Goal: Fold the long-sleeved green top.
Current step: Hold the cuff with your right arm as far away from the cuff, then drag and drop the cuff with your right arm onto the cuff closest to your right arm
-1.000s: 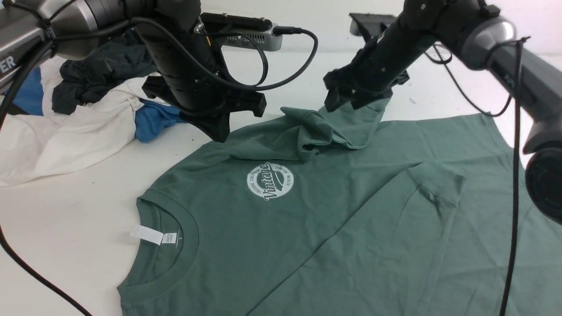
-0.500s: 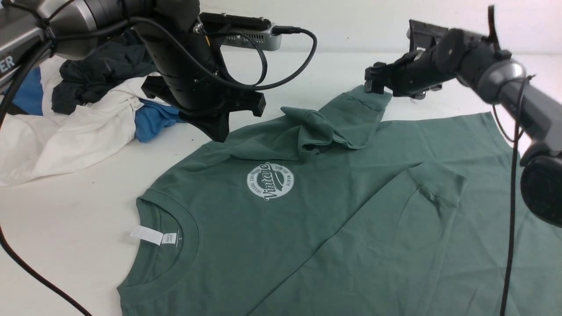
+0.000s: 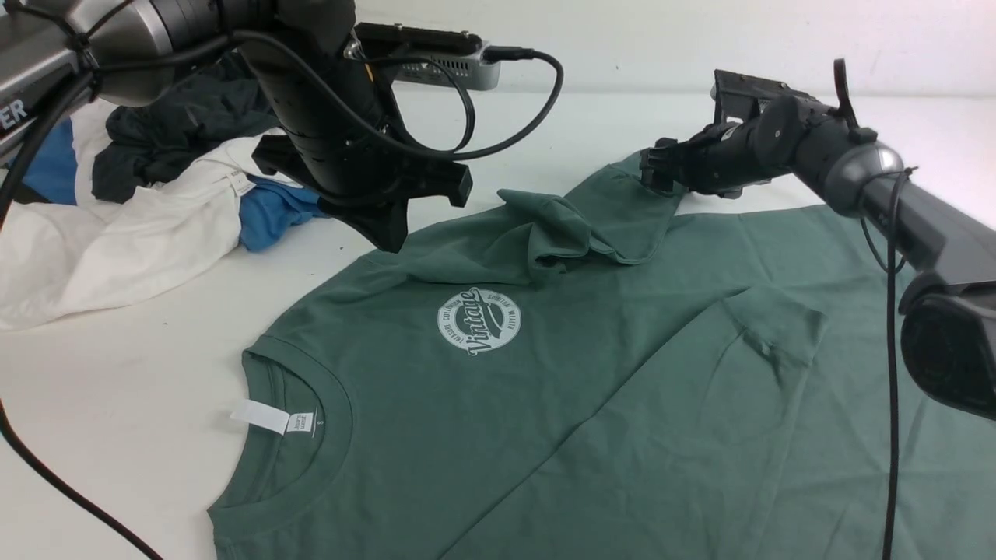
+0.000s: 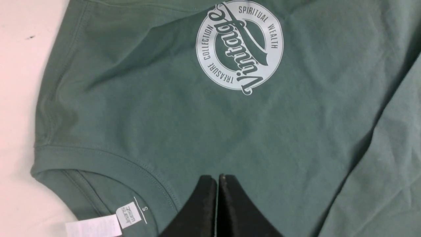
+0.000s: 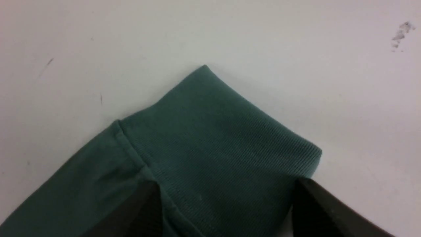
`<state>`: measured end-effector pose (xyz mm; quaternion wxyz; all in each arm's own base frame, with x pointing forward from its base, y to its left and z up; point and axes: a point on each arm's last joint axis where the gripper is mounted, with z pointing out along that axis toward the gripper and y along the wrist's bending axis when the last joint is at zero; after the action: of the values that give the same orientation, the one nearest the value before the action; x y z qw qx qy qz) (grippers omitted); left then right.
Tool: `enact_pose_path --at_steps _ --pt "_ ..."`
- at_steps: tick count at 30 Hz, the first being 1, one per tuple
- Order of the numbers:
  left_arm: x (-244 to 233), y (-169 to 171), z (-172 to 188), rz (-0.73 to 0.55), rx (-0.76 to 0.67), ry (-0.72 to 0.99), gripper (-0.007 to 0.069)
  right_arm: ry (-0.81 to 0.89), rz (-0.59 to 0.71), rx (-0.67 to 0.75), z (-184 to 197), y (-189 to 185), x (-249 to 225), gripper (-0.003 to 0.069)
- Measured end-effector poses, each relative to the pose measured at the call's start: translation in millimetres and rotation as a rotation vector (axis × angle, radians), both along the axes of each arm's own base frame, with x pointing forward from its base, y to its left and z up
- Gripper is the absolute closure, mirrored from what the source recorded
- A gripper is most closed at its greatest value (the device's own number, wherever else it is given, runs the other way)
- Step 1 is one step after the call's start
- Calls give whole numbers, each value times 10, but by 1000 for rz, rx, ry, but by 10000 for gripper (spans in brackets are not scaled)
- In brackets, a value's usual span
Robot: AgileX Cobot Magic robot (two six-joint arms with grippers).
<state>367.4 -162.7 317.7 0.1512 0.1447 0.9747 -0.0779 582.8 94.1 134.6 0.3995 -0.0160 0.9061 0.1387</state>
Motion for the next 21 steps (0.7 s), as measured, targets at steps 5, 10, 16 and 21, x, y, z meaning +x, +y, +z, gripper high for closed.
enact_pose_path --at_steps 5,10,16,21 --pt "0 0 0 0 0 0 629 12 64 -2 -14 151 -39 489" --pt "-18 19 43 2 -2 -10 629 19 137 -7 121 252 -73 652" --pt "-168 293 471 65 -48 -110 629 -70 254 -61 992 225 -192 655" --pt "-284 628 776 156 -77 -187 629 -180 330 -86 1979 205 -542 655"
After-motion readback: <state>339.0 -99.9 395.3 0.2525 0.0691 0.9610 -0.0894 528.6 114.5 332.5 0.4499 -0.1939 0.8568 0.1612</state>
